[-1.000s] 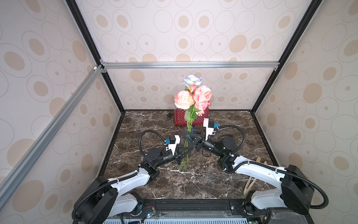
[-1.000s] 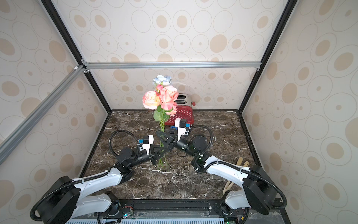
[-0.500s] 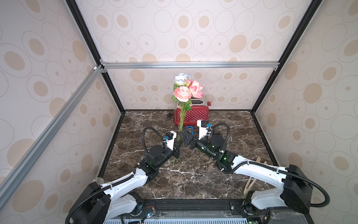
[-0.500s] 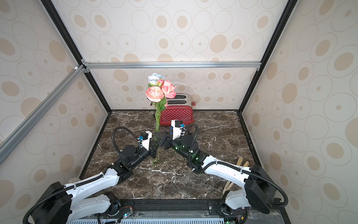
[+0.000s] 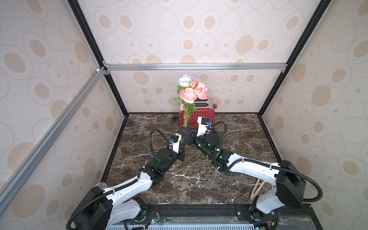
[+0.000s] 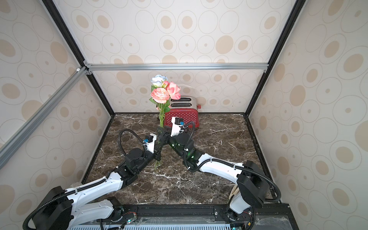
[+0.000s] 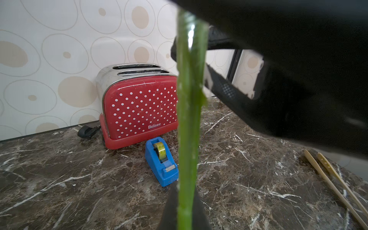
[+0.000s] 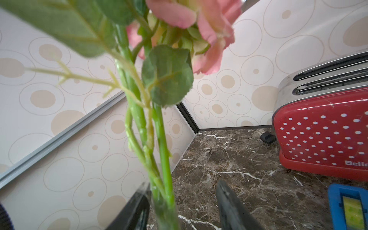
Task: Wrap bouquets with tape
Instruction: Wrap the tape around the bouquet.
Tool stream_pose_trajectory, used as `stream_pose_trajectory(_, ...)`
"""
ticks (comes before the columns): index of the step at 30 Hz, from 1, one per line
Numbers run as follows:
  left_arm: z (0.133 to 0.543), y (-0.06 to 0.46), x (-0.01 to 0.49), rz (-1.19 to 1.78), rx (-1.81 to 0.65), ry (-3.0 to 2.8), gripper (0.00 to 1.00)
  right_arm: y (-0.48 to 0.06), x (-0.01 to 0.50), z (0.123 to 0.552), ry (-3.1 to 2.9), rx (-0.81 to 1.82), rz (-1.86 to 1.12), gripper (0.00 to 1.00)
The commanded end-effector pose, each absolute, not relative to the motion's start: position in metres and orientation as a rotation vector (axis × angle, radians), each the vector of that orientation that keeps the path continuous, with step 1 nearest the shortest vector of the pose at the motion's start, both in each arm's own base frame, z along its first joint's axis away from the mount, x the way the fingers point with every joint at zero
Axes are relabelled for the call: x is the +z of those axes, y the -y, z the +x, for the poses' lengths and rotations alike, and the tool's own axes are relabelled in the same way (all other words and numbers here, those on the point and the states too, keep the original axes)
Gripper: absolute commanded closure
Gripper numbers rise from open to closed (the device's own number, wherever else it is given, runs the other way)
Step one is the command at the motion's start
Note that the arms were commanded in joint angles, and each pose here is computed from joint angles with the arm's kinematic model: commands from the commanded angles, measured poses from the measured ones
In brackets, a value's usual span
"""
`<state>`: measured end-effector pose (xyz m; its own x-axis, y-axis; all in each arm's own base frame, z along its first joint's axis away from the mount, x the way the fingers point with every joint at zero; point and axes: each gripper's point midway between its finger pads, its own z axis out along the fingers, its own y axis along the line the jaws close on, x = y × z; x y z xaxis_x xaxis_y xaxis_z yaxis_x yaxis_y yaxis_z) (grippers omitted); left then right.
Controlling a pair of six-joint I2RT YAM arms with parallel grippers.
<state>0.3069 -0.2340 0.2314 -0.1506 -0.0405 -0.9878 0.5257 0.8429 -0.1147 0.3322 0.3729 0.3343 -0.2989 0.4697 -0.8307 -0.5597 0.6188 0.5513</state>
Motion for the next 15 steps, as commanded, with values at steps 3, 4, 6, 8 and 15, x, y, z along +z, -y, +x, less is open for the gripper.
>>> stream_pose_trajectory(3, 0.317, 0.235, 0.248, 0.358, -0.429, -1.64, 1.0, -0.371, 0.345, 0.344, -1.559, 0.957, 0.01, 0.53)
stream_pose_trajectory(4, 0.318, 0.234, 0.247, 0.353, -0.416, -1.645, 1.0, -0.373, 0.346, 0.346, -1.56, 0.95, 0.008, 0.55)
stream_pose_trajectory(6, 0.319, 0.233, 0.246, 0.341, -0.393, -1.652, 1.0, -0.377, 0.345, 0.347, -1.569, 0.934, -0.01, 0.63)
stream_pose_trajectory(8, 0.321, 0.232, 0.246, 0.329, -0.377, -1.658, 1.0, -0.38, 0.343, 0.347, -1.579, 0.928, -0.02, 0.77)
stream_pose_trajectory(15, 0.32, 0.232, 0.249, 0.322, -0.377, -1.654, 1.0, -0.386, 0.345, 0.343, -1.584, 0.916, -0.077, 1.0)
